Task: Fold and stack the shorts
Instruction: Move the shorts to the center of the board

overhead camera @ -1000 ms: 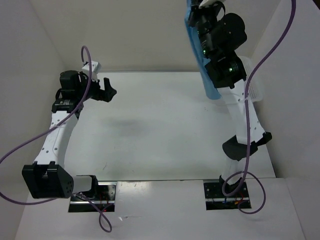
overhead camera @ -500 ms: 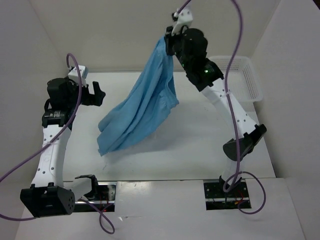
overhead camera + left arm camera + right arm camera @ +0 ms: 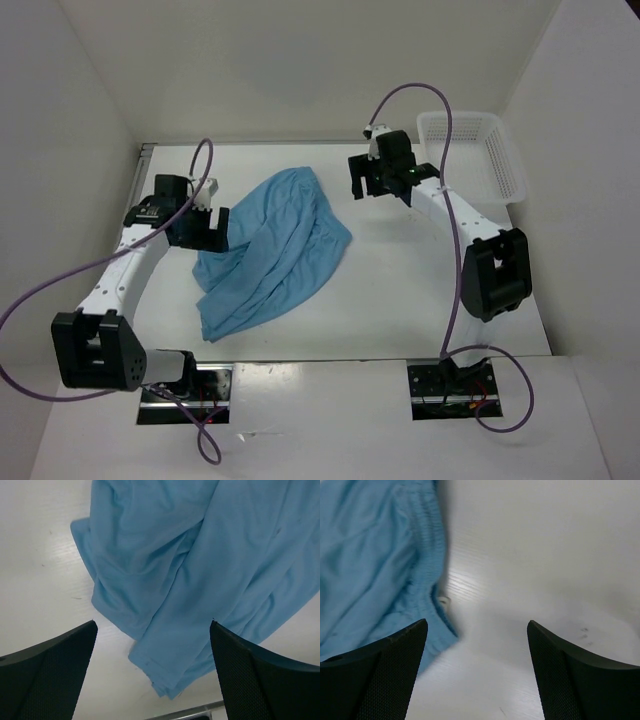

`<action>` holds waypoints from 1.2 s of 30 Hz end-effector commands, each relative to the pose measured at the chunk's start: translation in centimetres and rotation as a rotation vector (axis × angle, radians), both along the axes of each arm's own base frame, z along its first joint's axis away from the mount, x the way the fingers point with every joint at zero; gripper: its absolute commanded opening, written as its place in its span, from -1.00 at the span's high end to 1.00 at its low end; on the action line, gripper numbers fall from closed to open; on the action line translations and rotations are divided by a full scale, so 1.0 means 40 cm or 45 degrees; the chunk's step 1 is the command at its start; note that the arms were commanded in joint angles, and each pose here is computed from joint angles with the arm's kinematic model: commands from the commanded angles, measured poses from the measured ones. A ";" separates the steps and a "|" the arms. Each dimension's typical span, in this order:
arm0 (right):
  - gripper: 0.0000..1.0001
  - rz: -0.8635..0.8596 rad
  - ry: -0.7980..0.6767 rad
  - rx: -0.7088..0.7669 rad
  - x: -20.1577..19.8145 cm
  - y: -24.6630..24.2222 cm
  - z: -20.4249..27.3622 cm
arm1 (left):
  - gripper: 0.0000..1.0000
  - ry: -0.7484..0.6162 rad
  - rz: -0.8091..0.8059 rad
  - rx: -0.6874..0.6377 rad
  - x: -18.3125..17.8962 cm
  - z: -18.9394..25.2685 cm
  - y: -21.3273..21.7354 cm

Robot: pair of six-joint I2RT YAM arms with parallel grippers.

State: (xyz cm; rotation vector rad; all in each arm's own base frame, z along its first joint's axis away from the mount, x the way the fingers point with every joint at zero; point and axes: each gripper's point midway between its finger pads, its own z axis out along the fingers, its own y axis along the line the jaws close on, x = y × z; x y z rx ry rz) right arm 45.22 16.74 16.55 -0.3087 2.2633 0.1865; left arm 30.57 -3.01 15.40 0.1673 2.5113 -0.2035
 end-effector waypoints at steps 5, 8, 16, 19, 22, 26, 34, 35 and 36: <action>-0.61 0.211 -0.080 0.299 0.124 0.192 0.077 | -1.00 0.310 0.000 0.110 -0.046 -0.155 0.011; -0.54 0.193 -0.048 0.312 0.209 0.228 0.007 | -0.90 0.332 0.052 0.142 -0.010 -0.196 0.044; -0.54 0.121 -0.047 0.383 0.346 0.298 -0.088 | -0.81 0.445 0.054 0.019 -0.006 -0.254 0.038; -0.54 0.142 -0.054 0.379 0.364 0.344 -0.121 | -0.75 0.483 0.079 0.103 -0.017 -0.301 0.061; -0.56 0.162 -0.040 0.390 0.362 0.387 -0.151 | -0.70 0.493 0.110 0.174 -0.019 -0.327 0.087; -0.56 0.164 0.010 0.428 0.359 0.418 -0.200 | 0.18 0.501 0.127 0.213 -0.013 -0.345 0.102; -0.54 0.166 0.106 0.409 0.316 0.421 -0.265 | 0.90 0.530 0.114 0.189 -0.027 -0.360 0.093; -0.50 0.154 0.101 0.401 0.319 0.416 -0.266 | 1.00 0.515 0.120 0.201 -0.024 -0.351 0.097; -0.46 0.145 0.097 0.395 0.321 0.413 -0.267 | 1.00 0.515 0.120 0.201 -0.024 -0.351 0.097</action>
